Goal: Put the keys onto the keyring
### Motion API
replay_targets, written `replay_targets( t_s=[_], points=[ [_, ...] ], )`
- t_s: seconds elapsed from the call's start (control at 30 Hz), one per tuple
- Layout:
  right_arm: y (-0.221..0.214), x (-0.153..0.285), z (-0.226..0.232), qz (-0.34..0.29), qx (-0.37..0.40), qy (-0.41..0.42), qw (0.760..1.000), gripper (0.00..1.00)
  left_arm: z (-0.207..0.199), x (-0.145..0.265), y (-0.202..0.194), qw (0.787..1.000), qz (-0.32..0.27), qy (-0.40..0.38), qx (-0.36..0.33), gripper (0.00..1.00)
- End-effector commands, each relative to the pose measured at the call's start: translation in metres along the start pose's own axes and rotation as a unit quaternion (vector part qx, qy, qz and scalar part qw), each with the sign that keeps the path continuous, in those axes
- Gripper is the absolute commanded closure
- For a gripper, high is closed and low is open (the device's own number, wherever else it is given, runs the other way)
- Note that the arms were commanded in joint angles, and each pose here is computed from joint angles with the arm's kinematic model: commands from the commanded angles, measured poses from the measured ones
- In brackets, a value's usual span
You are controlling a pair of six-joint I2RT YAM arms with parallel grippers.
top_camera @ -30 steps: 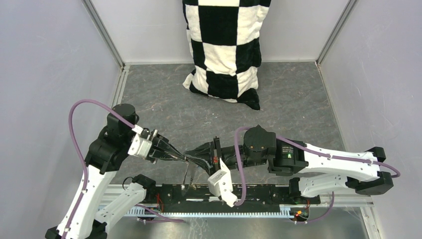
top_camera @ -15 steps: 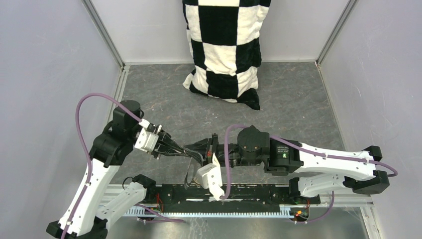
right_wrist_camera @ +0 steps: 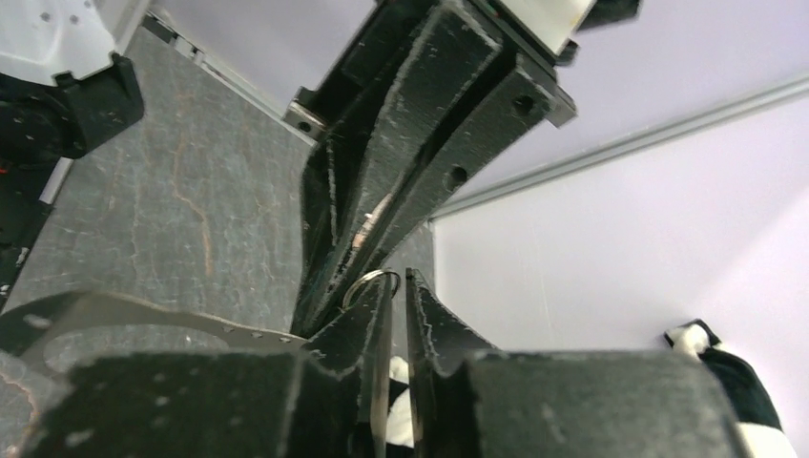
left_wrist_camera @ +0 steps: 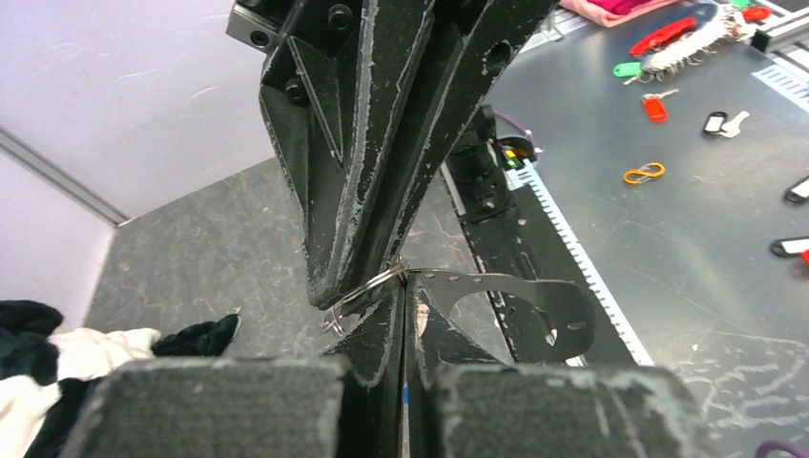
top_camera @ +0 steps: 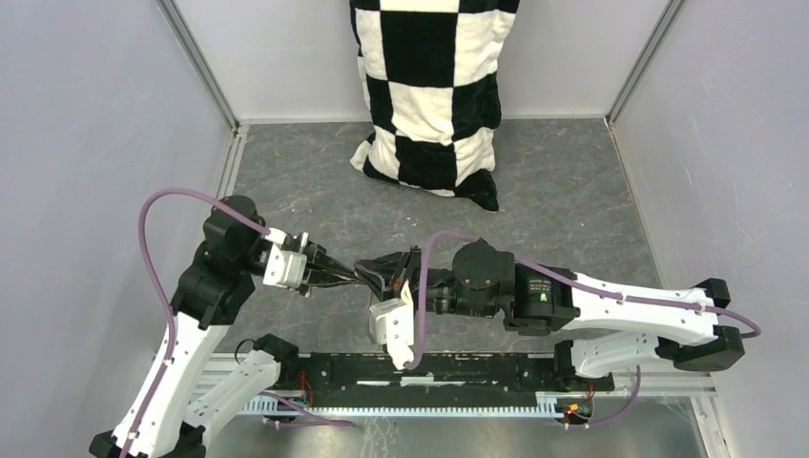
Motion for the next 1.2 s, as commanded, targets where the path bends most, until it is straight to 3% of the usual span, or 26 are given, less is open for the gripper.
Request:
replay_targets(
  t_s=[0.0, 0.37, 0.7, 1.17],
  points=[
    [0.002, -0.008, -0.001, 0.000, -0.014, -0.008, 1.000, 0.80, 0.019, 0.000, 0.022, 0.997, -0.018, 0.062, -0.048, 0.98],
    [0.008, -0.001, -0.004, 0.003, -0.012, 0.012, 1.000, 0.56, 0.009, 0.000, 0.026, 0.997, -0.037, 0.035, -0.060, 0.98],
    [0.017, 0.003, -0.008, 0.016, -0.016, 0.079, 0.997, 0.50, -0.001, 0.000, 0.033, 0.994, -0.051, 0.000, -0.094, 0.98],
    [0.026, -0.005, -0.022, -0.023, -0.040, 0.178, 0.983, 0.48, -0.012, 0.001, 0.039, 0.990, -0.075, -0.043, -0.109, 0.98]
  ],
)
Point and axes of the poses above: each gripper's point midway between its finger pads, its own x axis back along the fingers, its own z axis along the line the jaws close on, y = z × x, the point moved 7 cm from there along x, back along the fingers, and after that the axes turned 14 degrees about -x, right-handed, at the moved point
